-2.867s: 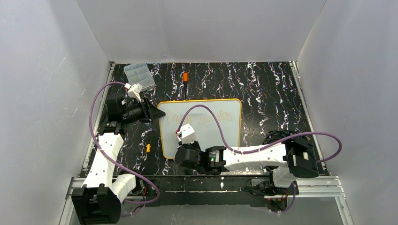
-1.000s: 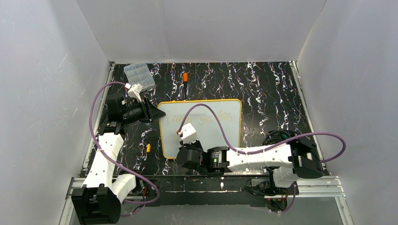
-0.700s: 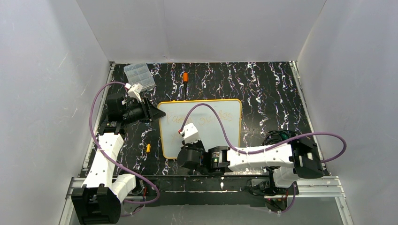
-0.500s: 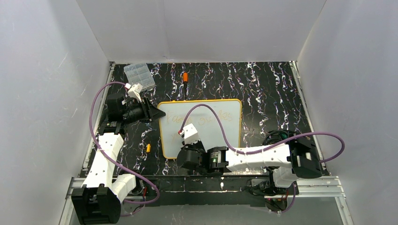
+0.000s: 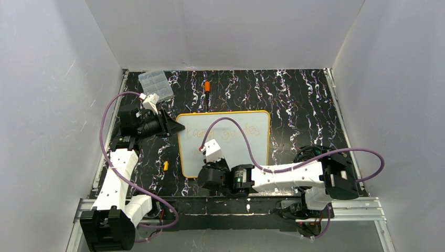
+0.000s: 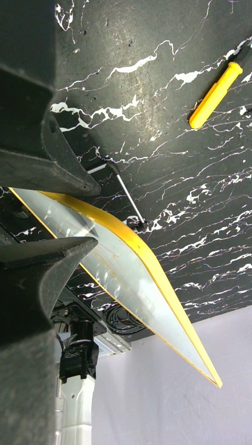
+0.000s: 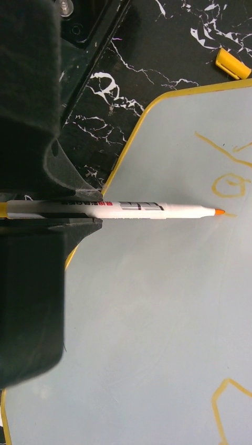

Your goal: Write a sentence on the whiteboard

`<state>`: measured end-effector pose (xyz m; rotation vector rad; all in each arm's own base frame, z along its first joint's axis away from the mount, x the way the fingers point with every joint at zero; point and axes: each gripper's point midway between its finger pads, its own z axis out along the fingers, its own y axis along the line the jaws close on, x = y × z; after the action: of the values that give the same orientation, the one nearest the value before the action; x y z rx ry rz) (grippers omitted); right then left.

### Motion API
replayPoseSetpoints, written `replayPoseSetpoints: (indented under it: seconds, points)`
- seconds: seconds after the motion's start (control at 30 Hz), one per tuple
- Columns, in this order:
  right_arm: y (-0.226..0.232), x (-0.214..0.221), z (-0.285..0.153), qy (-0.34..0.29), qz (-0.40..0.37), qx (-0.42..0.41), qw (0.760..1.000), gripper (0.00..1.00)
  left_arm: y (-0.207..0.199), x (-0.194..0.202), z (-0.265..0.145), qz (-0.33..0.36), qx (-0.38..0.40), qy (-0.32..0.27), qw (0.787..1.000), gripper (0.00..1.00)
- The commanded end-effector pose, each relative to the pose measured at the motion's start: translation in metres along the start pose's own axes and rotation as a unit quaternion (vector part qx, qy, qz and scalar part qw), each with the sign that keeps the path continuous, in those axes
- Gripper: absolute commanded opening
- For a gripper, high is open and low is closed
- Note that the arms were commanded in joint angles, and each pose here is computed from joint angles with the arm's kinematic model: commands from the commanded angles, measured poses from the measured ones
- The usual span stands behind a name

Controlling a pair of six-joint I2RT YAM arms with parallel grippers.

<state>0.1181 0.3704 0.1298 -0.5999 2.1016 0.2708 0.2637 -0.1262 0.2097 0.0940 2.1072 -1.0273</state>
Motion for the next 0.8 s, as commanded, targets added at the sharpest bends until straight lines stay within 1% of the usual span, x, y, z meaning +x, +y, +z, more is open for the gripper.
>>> replayPoseSetpoints:
  seconds: [0.0, 0.4, 0.77]
  points:
    - [-0.003, 0.007, 0.001, 0.015, 0.005, 0.006, 1.000, 0.01, -0.009, 0.001, -0.004, 0.014, 0.016, 0.000, 1.000, 0.33]
    - [-0.012, 0.014, -0.003, 0.026, 0.004, 0.017, 1.000, 0.01, -0.009, 0.001, -0.004, 0.014, 0.016, 0.000, 1.000, 0.33]
    - [-0.020, -0.009, 0.001, -0.001, 0.004, 0.036, 0.999, 0.01, -0.009, 0.002, -0.004, 0.013, 0.016, 0.001, 1.000, 0.33]
